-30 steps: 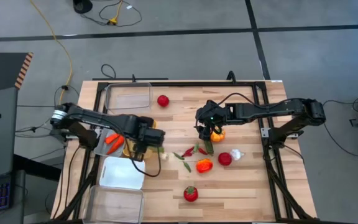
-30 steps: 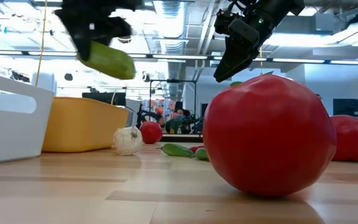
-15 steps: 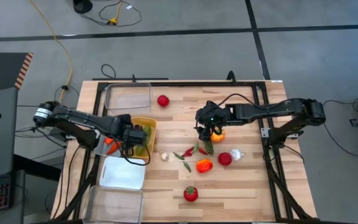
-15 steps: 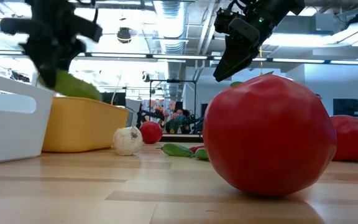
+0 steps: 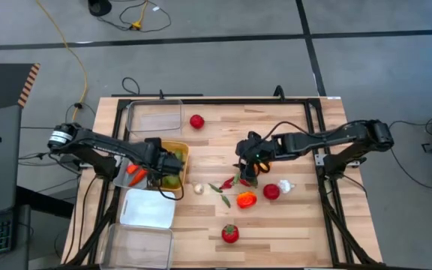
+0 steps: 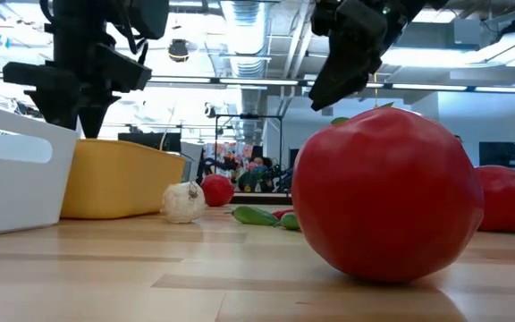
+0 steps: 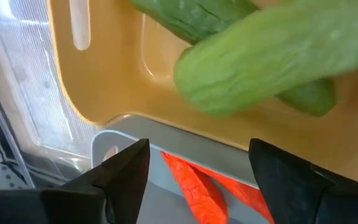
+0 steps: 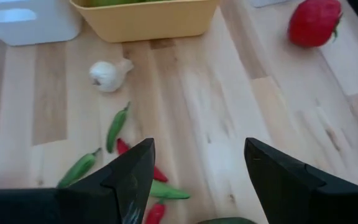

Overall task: Sort produce into baskets
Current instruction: Put the left garlic into the bottom transparent bin

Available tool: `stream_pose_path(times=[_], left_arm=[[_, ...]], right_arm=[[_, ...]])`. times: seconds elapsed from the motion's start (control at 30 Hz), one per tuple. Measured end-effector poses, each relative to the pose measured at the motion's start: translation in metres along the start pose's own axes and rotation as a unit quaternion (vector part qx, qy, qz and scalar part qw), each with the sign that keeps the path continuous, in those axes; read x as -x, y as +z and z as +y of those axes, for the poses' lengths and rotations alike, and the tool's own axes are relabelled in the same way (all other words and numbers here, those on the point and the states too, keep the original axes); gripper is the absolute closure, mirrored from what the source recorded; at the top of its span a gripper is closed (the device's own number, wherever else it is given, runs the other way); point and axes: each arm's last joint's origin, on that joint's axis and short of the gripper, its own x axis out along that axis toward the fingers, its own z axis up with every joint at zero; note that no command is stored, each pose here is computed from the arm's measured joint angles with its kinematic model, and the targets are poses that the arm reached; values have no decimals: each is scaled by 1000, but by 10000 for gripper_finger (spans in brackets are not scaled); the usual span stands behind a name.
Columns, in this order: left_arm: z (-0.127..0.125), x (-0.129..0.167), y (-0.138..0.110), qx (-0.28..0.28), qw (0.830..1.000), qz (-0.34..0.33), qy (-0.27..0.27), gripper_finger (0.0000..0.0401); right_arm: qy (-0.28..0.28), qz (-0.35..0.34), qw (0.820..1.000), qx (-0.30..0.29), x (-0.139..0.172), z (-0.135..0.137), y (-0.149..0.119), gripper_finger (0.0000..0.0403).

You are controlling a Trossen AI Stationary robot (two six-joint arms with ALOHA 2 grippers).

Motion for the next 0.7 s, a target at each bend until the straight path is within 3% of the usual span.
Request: stream_pose_path(times=[0.1, 0.23, 0.5, 0.7], left_arm=[[3, 13, 3, 23, 1000, -16, -7, 139], [4, 36, 15, 56, 995, -67, -57, 138], [-8, 71, 45, 63, 956, -230, -173, 138], [-15, 71, 58, 31, 944, -281, -173, 138]], right_arm=[[13, -1, 1000, -4, 2, 10, -2, 127], [31, 0, 999, -7, 5, 26, -6, 127], [67, 5, 998, -10, 14, 55, -15, 127], [88, 8, 996, 9, 19, 71, -21, 127]])
